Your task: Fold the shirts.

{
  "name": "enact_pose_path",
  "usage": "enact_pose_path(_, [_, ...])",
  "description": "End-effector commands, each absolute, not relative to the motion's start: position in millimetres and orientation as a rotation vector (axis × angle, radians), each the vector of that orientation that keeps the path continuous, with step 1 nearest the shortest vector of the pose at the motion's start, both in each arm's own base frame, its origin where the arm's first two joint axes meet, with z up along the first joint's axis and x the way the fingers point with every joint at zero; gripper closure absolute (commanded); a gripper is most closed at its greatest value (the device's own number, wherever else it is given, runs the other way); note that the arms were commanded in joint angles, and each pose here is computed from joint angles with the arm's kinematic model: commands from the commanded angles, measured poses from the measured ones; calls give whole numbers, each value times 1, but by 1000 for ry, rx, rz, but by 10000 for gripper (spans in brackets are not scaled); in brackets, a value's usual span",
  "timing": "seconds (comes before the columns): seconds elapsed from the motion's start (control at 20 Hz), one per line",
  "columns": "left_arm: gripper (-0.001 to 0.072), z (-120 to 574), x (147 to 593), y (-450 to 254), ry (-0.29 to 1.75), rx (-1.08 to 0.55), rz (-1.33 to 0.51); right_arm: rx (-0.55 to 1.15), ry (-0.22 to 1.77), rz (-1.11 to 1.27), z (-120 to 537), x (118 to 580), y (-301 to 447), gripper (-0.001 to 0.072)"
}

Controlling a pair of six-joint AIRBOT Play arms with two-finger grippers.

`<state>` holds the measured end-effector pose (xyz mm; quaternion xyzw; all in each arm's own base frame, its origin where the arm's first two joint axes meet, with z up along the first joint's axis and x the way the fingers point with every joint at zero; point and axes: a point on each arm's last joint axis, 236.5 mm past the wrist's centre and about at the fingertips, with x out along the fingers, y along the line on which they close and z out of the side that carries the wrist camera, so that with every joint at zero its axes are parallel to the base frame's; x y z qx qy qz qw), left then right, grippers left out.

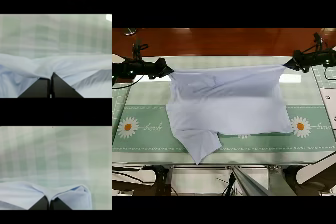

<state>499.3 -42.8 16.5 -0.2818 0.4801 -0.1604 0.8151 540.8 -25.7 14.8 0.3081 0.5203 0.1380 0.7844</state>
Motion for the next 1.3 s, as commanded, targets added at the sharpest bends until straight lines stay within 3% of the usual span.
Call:
enact_pose_path(0.0, [692,-5,451,-36,1225,-492,-399,622,1291,353,13,490,-37,680])
enact_pose_path(0.35, [691,-80,361,-58,1545,-468,-423,684,1493,314,-51,443,-28,681])
enact_pose_path(0.55, [664,-81,353,-63,1577,-509,-416,700,1537,312,-69,431,-19,659])
enact_pose_path(0.6, [440,-78,352,-66,1585,-535,-418,707,1533,297,-69,433,-19,384])
enact_pose_path(0.65, [42,-74,348,-68,1601,-538,-436,719,1532,300,-67,434,-15,139])
enact_pose_path(0.7, [4,-68,345,-70,1619,-537,-457,717,1528,296,-64,434,-16,106])
enact_pose_path(0.95, [4,-12,343,-45,1488,-531,-403,617,1398,194,-5,427,-49,96])
enact_pose_path(1.15, [4,-28,267,-24,1492,-600,-268,635,1228,111,20,384,-52,96])
enact_pose_path(1.25, [4,-49,227,-22,1497,-682,-209,634,1162,225,32,349,-9,96])
